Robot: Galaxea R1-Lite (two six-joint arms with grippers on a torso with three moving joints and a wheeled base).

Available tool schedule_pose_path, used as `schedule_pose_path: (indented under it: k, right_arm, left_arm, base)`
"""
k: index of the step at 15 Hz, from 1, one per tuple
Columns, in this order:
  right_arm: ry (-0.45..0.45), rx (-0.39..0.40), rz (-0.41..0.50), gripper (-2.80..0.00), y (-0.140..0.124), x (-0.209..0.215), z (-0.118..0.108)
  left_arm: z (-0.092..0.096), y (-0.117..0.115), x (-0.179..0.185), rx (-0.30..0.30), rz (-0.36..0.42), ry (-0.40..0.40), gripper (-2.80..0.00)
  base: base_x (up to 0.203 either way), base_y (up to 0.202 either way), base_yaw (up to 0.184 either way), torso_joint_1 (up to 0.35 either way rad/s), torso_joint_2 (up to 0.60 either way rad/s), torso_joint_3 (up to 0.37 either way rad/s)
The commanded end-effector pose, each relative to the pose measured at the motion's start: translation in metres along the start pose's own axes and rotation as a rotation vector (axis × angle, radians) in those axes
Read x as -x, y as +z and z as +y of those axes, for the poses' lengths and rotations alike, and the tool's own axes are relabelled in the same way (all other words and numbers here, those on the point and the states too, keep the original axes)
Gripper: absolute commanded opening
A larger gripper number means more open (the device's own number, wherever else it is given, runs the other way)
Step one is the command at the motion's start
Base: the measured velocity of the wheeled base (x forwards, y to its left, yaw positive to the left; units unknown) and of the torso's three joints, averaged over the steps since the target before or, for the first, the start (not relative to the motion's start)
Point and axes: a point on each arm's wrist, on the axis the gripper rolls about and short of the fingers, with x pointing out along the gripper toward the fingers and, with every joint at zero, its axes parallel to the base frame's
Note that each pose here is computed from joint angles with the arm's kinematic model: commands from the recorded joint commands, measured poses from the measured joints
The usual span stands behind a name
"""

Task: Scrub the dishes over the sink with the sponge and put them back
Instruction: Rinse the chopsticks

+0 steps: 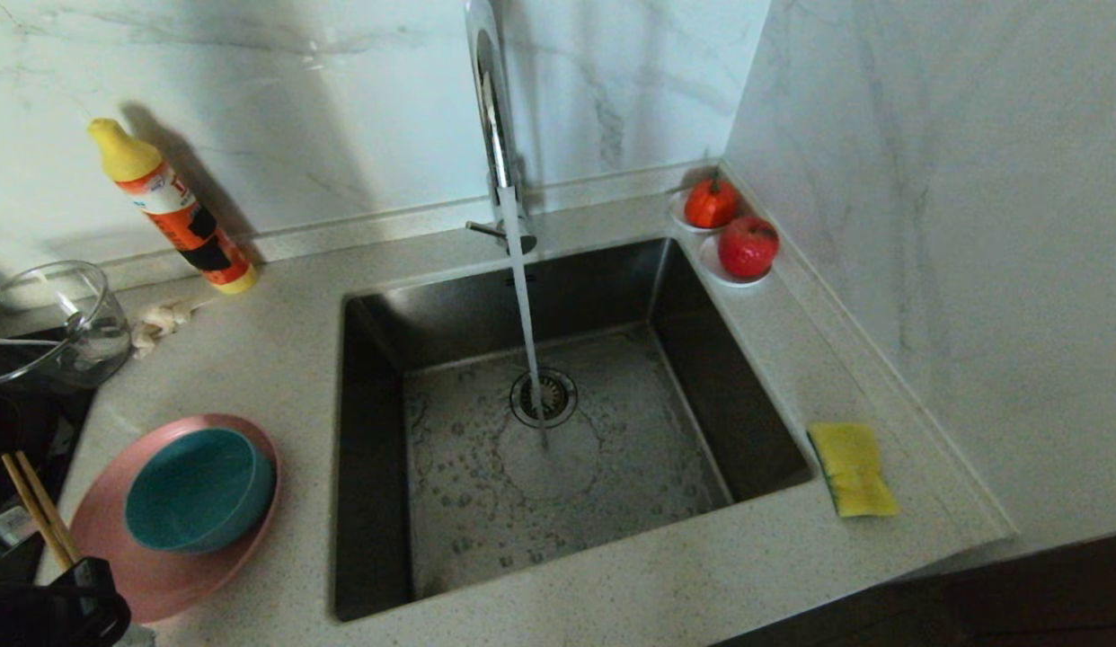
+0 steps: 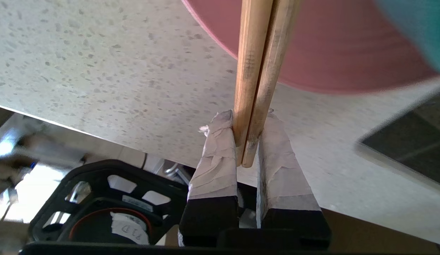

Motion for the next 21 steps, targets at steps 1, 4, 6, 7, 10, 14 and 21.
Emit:
schedule_pose_path:
  k: [1, 4, 6, 7, 10, 14, 21]
  right_arm:
    - [0.0, 0.0, -0.001, -2.8, 0.0, 0.0, 0.0]
    - [0.0, 0.0, 0.001, -2.8, 0.0, 0.0, 0.0]
    - [0.0, 0.001, 0.0, -2.8, 0.0, 0.0, 0.0]
    - [0.0, 0.0, 0.0, -2.8, 0.0, 0.0, 0.0]
    - [0.0, 0.0, 0.0, -2.8, 0.0, 0.0, 0.0]
    - [0.0, 0.0, 0.0, -2.8, 0.0, 0.0, 0.0]
    - [0.0, 0.0, 0.0, -2.8, 0.0, 0.0, 0.0]
  left_arm:
    - [-0.001, -0.007, 0.015, -0.014, -0.057, -0.028, -2.8]
    - [-0.001, -0.014, 0.024, -0.029, -0.092, -0.044, -2.8]
    - [-0.001, -0.019, 0.031, -0.039, -0.118, -0.053, -2.8]
    - [-0.001, -0.022, 0.035, -0.046, -0.134, -0.057, -2.8]
    - [-0.001, -0.03, 0.049, -0.08, -0.199, -0.078, -2.8]
    - [-0.004, -0.04, 0.069, -0.162, -0.281, -0.123, -2.8]
    - [-0.024, -0.035, 0.115, -0.333, -0.446, -0.264, -2.8]
  base:
    - [0.0, 0.0, 0.0, 0.0, 0.0, 0.0]
    - [0.0, 0.0, 0.0, 0.0, 0.0, 0.0]
    - [0.0, 0.0, 0.0, 0.0, 0.0, 0.0]
    - [0.0, 0.0, 0.0, 0.0, 0.0, 0.0]
    - [0.0, 0.0, 0.0, 0.0, 0.0, 0.0]
    - [0.0, 0.0, 0.0, 0.0, 0.0, 0.0]
    - [0.0, 0.0, 0.0, 0.0, 0.0, 0.0]
